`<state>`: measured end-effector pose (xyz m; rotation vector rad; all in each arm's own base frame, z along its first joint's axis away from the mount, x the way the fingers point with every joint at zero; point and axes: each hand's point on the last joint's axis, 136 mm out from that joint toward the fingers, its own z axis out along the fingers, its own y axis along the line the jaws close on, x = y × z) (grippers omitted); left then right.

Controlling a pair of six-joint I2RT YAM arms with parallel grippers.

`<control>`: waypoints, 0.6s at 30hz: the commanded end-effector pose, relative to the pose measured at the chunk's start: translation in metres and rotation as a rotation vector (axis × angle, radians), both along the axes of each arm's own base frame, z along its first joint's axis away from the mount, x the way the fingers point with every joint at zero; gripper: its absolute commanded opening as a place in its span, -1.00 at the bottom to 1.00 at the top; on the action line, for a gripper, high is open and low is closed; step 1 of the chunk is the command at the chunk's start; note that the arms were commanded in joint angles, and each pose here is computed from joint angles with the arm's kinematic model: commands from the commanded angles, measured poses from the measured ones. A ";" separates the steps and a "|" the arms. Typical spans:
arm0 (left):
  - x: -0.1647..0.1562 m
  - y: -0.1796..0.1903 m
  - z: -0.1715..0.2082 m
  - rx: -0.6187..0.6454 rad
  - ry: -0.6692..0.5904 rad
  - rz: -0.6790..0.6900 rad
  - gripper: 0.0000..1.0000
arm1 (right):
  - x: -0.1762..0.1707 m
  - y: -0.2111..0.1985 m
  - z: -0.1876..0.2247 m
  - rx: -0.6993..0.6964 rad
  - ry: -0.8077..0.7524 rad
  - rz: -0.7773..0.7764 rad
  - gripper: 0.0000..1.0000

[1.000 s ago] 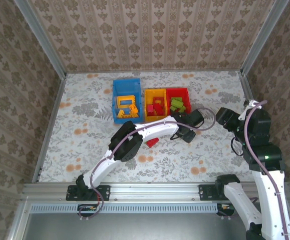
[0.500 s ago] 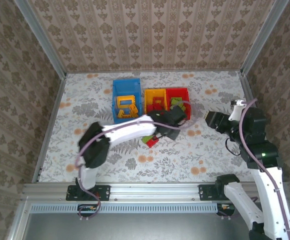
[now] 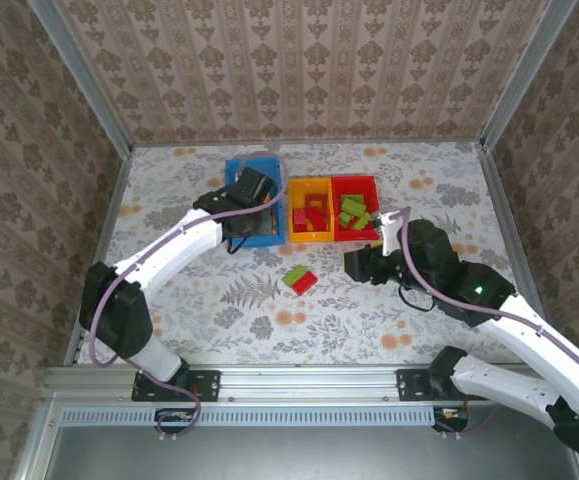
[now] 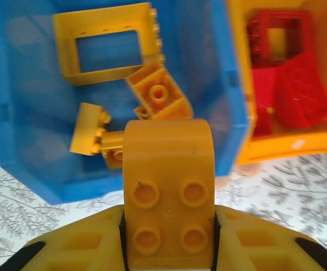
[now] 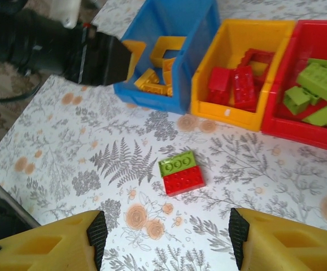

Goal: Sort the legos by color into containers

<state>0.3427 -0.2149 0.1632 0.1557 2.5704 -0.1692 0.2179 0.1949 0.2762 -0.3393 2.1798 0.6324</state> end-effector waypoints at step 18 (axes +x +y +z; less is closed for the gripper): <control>0.058 0.012 -0.080 0.177 0.169 0.022 -0.31 | 0.002 0.031 0.000 0.013 -0.046 0.026 0.28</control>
